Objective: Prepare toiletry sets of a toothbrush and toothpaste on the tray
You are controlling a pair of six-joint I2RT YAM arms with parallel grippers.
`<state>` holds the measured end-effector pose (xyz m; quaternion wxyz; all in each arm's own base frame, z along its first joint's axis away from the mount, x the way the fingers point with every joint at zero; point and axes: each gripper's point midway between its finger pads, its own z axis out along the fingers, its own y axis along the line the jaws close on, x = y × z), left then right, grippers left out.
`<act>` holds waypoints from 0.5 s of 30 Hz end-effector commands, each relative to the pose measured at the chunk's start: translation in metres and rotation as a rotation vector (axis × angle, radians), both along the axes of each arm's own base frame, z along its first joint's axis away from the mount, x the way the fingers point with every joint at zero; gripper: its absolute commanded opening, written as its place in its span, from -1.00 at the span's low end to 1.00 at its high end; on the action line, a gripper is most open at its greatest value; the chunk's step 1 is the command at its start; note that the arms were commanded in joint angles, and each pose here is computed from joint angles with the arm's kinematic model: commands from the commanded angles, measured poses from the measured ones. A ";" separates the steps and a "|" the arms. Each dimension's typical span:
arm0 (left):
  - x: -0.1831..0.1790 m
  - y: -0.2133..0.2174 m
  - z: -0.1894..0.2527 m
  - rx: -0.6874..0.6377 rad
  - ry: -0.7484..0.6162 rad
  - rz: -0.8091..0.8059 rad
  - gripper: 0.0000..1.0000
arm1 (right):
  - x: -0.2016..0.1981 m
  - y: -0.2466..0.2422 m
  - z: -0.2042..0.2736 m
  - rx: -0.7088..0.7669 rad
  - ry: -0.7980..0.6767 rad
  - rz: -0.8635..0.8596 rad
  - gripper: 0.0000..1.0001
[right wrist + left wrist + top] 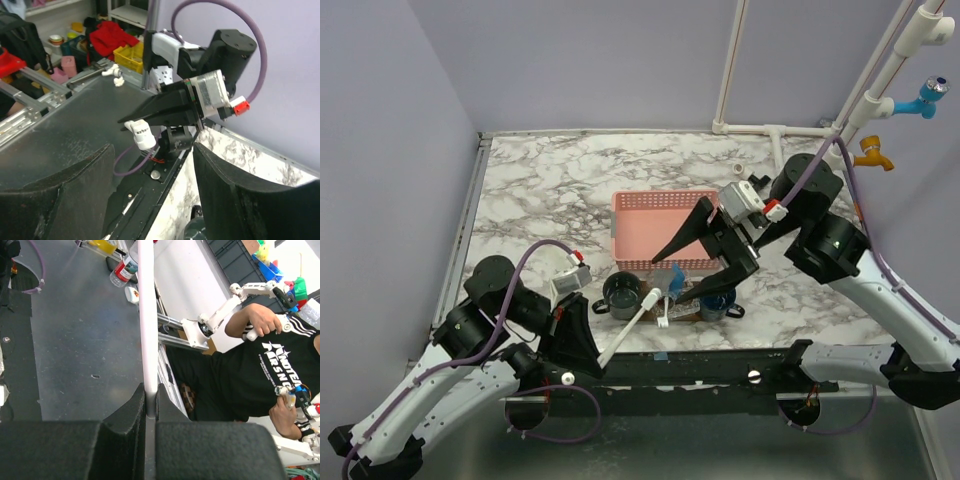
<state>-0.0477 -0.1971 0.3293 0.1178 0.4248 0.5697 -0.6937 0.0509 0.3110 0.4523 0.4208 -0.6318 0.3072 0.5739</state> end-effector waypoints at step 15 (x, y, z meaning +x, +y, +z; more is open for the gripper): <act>-0.007 0.005 0.004 -0.064 -0.059 -0.081 -1.00 | -0.027 -0.002 0.011 0.055 0.093 0.300 0.25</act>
